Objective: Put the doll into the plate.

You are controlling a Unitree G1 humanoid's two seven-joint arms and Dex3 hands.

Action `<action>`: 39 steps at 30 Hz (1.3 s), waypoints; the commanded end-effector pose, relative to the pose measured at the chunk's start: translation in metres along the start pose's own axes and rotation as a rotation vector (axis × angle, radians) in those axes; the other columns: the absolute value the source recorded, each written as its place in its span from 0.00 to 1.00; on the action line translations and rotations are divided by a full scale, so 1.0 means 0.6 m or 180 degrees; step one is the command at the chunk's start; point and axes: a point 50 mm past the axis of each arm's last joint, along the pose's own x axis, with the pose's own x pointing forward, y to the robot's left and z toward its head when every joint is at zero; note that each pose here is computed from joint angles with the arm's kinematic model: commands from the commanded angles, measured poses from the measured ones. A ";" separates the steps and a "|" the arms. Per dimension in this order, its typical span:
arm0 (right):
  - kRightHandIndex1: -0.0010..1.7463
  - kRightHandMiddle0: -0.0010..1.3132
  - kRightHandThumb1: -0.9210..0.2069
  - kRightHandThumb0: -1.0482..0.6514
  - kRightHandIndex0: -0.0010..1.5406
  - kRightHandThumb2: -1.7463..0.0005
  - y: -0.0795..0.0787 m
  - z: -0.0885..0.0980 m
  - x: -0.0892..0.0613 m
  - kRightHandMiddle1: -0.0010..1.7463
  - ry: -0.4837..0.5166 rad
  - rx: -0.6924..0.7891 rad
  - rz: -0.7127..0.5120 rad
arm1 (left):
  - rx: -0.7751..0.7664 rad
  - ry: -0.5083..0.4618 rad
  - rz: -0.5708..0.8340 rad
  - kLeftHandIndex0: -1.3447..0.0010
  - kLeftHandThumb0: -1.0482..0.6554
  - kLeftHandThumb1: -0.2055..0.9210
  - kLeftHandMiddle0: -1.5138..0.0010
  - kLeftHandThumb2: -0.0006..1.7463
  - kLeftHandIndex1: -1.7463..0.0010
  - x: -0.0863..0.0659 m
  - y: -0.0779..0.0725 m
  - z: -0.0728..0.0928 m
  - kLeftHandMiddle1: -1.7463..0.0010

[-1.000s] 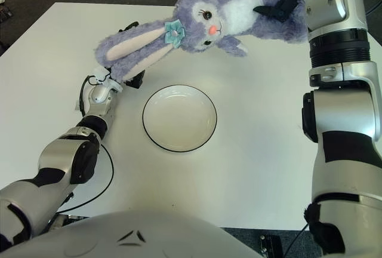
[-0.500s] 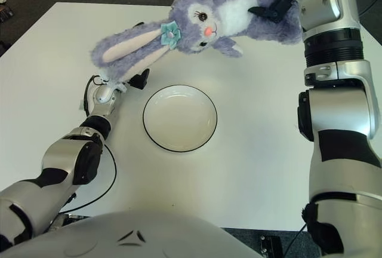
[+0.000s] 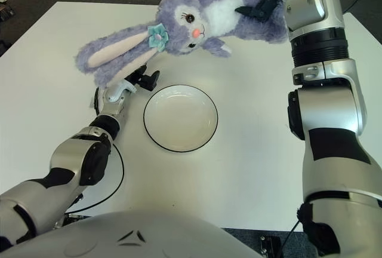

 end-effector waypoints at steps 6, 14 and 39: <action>1.00 0.61 0.45 0.87 0.34 0.32 0.008 0.031 0.006 1.00 -0.0210 -0.0003 -0.0020 | 0.0245 -0.0039 -0.0100 1.00 0.49 0.23 0.95 0.68 0.97 -0.020 -0.016 -0.007 0.71; 1.00 0.62 0.51 0.89 0.38 0.27 0.021 0.037 0.015 1.00 -0.0240 0.0002 -0.0046 | 0.0511 0.0021 -0.0207 1.00 0.39 0.31 0.93 0.62 1.00 -0.021 -0.022 -0.010 0.73; 1.00 0.70 0.61 0.91 0.44 0.19 0.048 0.052 0.024 1.00 -0.0374 0.0086 0.0047 | -0.0124 -0.0364 -0.0231 1.00 0.59 0.26 0.93 0.70 1.00 0.001 -0.088 0.010 0.76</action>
